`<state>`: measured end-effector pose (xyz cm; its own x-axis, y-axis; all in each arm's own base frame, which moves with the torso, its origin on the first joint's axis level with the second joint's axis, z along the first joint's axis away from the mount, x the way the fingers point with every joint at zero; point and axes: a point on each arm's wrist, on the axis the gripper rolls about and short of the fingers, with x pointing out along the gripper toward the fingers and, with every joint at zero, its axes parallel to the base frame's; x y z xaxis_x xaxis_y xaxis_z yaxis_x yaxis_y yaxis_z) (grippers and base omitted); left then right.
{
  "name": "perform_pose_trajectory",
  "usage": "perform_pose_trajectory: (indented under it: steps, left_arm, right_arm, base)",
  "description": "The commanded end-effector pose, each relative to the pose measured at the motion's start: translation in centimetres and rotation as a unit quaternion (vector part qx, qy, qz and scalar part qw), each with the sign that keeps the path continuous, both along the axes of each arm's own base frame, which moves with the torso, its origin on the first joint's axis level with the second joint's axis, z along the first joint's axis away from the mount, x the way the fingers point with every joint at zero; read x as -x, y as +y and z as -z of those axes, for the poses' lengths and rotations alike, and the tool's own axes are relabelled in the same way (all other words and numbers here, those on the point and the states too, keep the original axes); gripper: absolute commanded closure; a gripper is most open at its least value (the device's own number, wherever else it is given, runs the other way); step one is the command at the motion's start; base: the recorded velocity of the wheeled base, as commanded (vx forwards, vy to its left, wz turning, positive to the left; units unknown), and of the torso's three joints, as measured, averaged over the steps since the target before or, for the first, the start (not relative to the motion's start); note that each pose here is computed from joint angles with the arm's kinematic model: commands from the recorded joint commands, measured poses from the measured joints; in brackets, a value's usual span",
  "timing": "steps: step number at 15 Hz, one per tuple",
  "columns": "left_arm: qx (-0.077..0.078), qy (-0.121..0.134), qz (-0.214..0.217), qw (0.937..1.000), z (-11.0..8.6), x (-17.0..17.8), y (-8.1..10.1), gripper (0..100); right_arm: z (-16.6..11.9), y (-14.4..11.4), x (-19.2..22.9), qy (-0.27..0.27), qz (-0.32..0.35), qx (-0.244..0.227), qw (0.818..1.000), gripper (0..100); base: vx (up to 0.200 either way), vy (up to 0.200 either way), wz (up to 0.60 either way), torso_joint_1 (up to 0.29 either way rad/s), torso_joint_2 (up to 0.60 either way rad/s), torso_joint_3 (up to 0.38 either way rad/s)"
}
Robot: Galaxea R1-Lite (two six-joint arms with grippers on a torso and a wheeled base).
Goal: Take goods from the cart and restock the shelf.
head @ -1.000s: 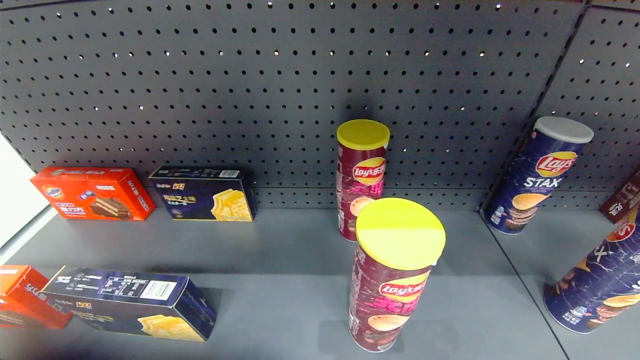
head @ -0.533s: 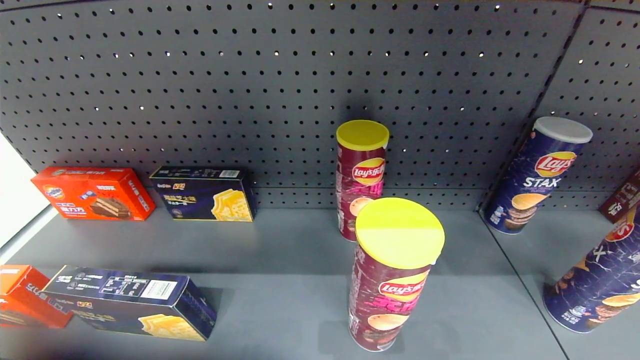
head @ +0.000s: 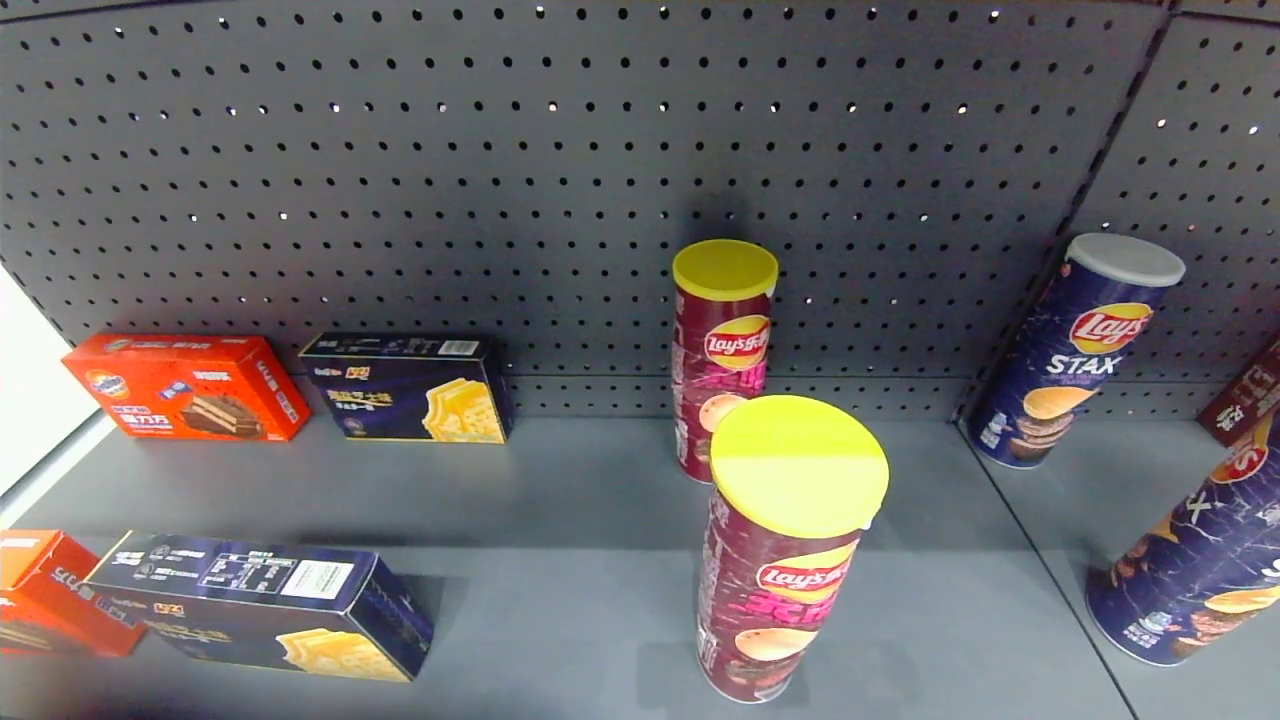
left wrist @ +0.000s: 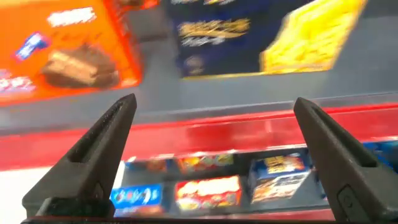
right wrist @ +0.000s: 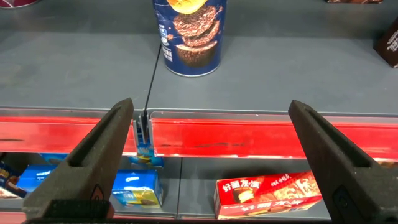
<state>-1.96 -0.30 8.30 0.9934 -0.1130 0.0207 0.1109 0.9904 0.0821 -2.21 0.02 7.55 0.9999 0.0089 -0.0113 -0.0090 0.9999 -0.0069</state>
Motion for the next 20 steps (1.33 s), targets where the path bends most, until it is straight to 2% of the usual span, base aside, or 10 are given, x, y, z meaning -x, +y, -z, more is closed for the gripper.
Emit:
perform_pose_trajectory:
  steps: [1,5,7,8,11,14,20]
  left_arm:
    - [0.0,-0.02,0.012,0.9997,0.11,0.35,-0.01,0]
    - [0.002,-0.018,0.01,0.9998,0.14,0.35,0.0,0]
    - [0.005,-0.019,-0.059,0.998,0.09,0.34,0.31,0]
    - [0.018,0.006,-0.088,0.9959,0.64,0.32,0.45,0]
    - [0.021,0.015,-0.073,0.997,0.79,0.33,0.39,0]
    - [0.034,0.014,-0.066,0.9971,0.75,0.33,0.35,0]
    - [0.034,0.015,-0.067,0.9971,0.8,0.31,0.35,0]
  right_arm:
    - [0.0,0.0,-0.01,0.0,0.0,0.0,1.0,0]
    - [0.0,0.0,-0.01,0.0,0.0,0.0,1.0,0]
    - [0.0,0.0,-0.01,0.0,0.0,0.0,1.0,0]
    - [0.0,0.0,-0.01,0.0,0.0,0.0,1.0,0]
    - [-0.04,-0.01,-0.01,-0.001,0.002,-0.008,1.0,0]
    - [-0.02,-0.03,-0.01,0.0,0.006,-0.001,1.0,0]
    - [-0.01,-0.08,0.03,-0.003,0.02,-0.004,1.0,0]
  base:
    - [0.0,0.0,0.0,0.0,0.0,0.0]
    - [0.0,0.0,0.0,0.0,0.0,0.0]
    - [0.0,0.0,0.0,0.0,0.0,0.0]
    - [0.0,0.0,0.0,0.0,0.0,0.0]
    - [0.0,0.0,0.0,0.0,0.0,0.0]
    - [0.0,0.0,0.0,0.0,0.0,0.0]
    - [0.0,0.0,0.0,0.0,0.0,0.0]
